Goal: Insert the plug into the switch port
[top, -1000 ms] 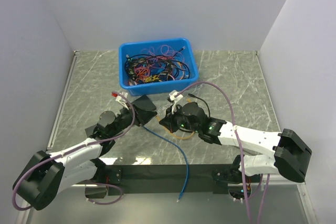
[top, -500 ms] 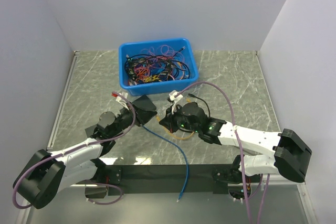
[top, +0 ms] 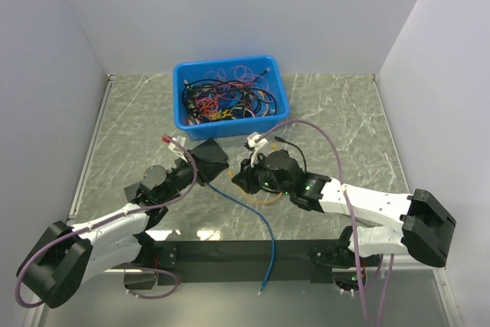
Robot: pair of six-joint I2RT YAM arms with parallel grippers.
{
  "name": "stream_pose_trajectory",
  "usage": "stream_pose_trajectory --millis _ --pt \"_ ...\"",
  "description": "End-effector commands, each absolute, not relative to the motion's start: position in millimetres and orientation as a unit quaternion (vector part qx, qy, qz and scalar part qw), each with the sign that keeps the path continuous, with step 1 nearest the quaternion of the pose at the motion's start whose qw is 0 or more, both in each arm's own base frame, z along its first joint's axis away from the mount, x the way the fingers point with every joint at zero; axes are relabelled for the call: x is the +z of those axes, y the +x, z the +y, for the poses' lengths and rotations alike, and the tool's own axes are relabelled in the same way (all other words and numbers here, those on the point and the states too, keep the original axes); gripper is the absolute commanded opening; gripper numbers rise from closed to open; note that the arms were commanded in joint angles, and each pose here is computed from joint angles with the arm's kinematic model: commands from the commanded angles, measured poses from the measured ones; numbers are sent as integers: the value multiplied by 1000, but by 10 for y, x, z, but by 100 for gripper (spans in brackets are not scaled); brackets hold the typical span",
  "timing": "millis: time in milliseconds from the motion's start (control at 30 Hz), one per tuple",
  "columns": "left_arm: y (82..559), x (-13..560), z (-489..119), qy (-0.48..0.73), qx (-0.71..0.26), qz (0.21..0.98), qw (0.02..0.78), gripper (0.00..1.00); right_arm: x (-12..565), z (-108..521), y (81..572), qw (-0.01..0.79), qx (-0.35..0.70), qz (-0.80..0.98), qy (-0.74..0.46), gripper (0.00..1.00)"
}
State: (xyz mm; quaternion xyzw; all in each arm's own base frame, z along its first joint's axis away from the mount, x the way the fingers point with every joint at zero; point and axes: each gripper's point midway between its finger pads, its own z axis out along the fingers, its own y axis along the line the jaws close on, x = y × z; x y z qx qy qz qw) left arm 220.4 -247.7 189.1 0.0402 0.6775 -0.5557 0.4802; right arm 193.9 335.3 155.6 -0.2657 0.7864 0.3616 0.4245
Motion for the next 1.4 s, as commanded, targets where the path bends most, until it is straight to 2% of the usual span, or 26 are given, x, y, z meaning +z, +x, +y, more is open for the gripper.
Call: stream_pose_trajectory --millis 0,67,167,433,633,1000,1200,1367 --pt "2044 2074 -2527 81 -578 645 493 0 1983 3314 2024 478 379 757 -233 34" --pt "2015 2138 -2514 90 -581 633 503 0 2100 3277 2000 485 389 750 -224 48" --pt "1922 2264 -2520 114 -592 613 511 1 2447 3219 1900 499 429 720 -220 54" --pt "1479 2856 -2489 196 -649 507 533 0 2908 3090 1604 502 534 637 -240 53" --pt "1316 3080 -2447 221 -660 472 541 0 2976 3138 1468 488 564 608 -272 43" --pt "1357 3098 -2468 216 -661 475 539 0 2810 3310 1397 444 582 609 -306 41" --pt "1391 3092 -2488 213 -662 479 536 0 2760 3335 1417 439 577 615 -309 47" --pt "1404 3088 -2494 211 -663 479 535 0 2716 3370 1418 431 579 618 -312 47"
